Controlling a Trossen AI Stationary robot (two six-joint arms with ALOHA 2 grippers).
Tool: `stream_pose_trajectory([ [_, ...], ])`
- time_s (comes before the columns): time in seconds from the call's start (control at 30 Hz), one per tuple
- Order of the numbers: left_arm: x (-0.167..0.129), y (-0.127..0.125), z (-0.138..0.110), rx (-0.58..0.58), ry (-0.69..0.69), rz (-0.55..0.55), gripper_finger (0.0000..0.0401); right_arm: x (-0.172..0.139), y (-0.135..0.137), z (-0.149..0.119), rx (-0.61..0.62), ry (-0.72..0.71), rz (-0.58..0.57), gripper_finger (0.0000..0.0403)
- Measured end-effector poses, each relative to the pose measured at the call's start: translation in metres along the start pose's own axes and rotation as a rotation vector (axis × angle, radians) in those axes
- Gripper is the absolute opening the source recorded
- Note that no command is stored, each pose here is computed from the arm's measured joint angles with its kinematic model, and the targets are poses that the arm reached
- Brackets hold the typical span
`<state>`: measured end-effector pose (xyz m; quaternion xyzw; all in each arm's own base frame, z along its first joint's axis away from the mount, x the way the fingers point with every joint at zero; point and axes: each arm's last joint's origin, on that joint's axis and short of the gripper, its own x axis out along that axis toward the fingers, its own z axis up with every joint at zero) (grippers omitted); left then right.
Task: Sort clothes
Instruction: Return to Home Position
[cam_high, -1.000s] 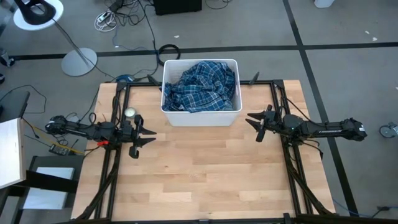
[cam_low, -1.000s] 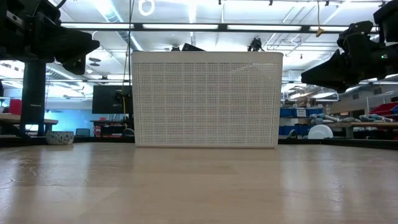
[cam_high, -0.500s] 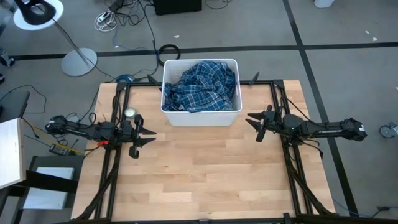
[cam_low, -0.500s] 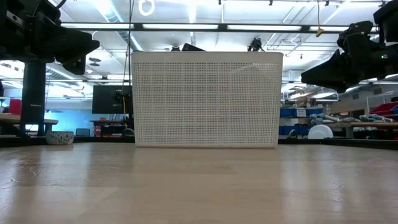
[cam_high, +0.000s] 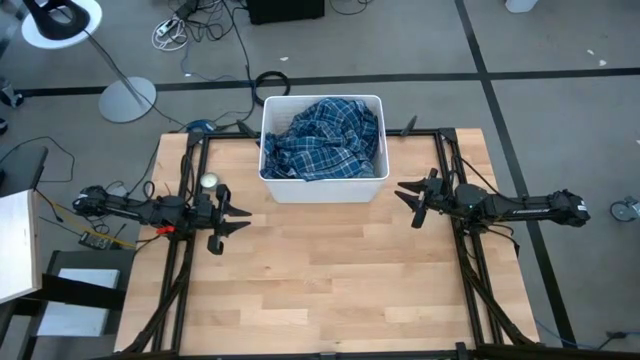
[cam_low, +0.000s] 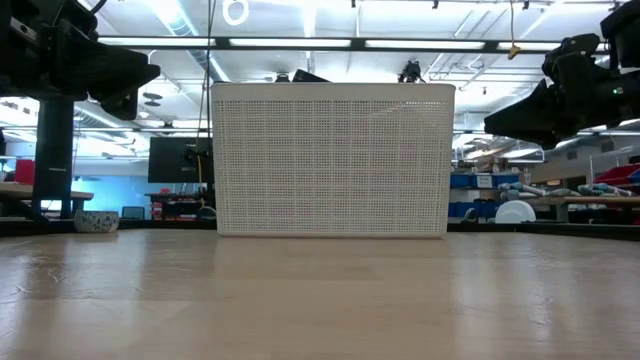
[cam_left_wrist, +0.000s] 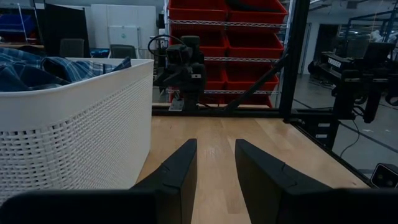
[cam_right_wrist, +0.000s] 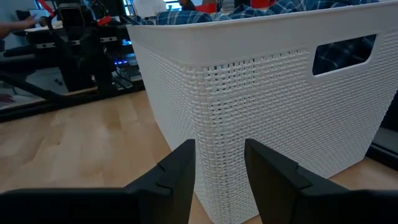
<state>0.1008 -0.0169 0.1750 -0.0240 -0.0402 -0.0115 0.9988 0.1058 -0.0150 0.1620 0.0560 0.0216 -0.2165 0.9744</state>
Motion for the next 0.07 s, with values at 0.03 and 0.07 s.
stream_pose_trajectory([
  [0.03,0.0,0.0,0.0,0.0,0.0,0.0,0.0115,0.0,0.0,0.0,0.0,0.0,0.0,0.0142],
  [0.07,0.0,0.0,0.0,0.0,0.0,0.0,0.0115,0.0,0.0,0.0,0.0,0.0,0.0,0.0142],
])
